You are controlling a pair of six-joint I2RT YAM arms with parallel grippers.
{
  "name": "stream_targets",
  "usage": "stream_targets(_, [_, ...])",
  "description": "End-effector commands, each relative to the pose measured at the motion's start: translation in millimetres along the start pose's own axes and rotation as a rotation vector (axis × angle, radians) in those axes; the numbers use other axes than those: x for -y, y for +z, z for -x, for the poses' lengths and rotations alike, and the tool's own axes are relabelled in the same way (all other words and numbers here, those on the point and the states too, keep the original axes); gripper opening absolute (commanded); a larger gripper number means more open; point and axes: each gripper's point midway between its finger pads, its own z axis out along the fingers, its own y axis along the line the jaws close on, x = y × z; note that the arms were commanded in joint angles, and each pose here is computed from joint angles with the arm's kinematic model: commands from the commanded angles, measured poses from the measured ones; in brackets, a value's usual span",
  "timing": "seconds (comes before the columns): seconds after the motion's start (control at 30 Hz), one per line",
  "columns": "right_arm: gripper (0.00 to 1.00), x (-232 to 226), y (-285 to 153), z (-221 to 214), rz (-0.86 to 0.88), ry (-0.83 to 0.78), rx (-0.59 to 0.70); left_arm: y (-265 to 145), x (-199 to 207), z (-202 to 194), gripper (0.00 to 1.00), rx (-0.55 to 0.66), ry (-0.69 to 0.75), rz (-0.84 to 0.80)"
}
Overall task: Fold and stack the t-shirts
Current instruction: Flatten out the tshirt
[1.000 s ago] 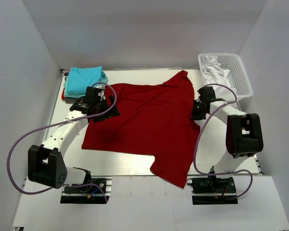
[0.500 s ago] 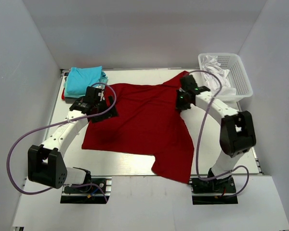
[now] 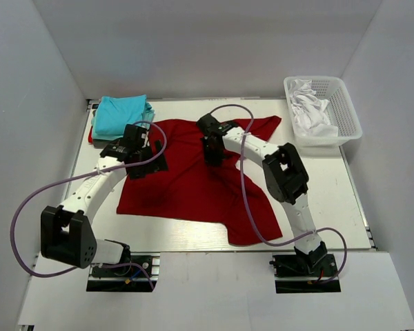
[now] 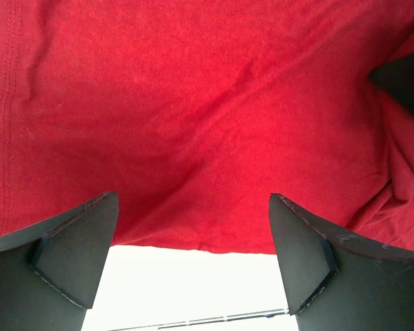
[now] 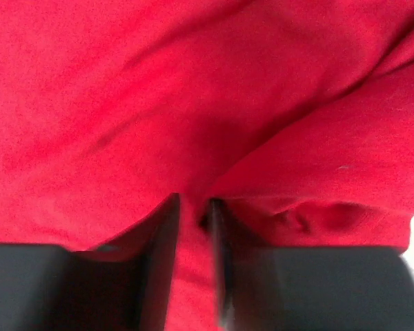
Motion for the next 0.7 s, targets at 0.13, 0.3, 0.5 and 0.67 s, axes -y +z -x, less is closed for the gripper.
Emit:
stream_targets(0.13, [0.82,1.8,-81.0,18.5,0.013,-0.033,0.148,8.7,14.3,14.6,1.0,-0.001,0.006,-0.047])
stream_targets(0.3, [0.89,47.3,-109.5,-7.5,-0.027,0.016,0.164,25.2,17.9,16.4,1.0,-0.02,-0.015,-0.049])
stream_targets(0.5, [0.86,86.4,-104.2,-30.6,0.052,0.098,0.137,44.0,31.3,24.4,1.0,-0.017,-0.015,-0.088])
stream_targets(0.67, [0.8,71.6,-90.6,-18.5,0.189,0.09,0.117,64.2,40.3,30.2,1.0,-0.034,-0.015,-0.115])
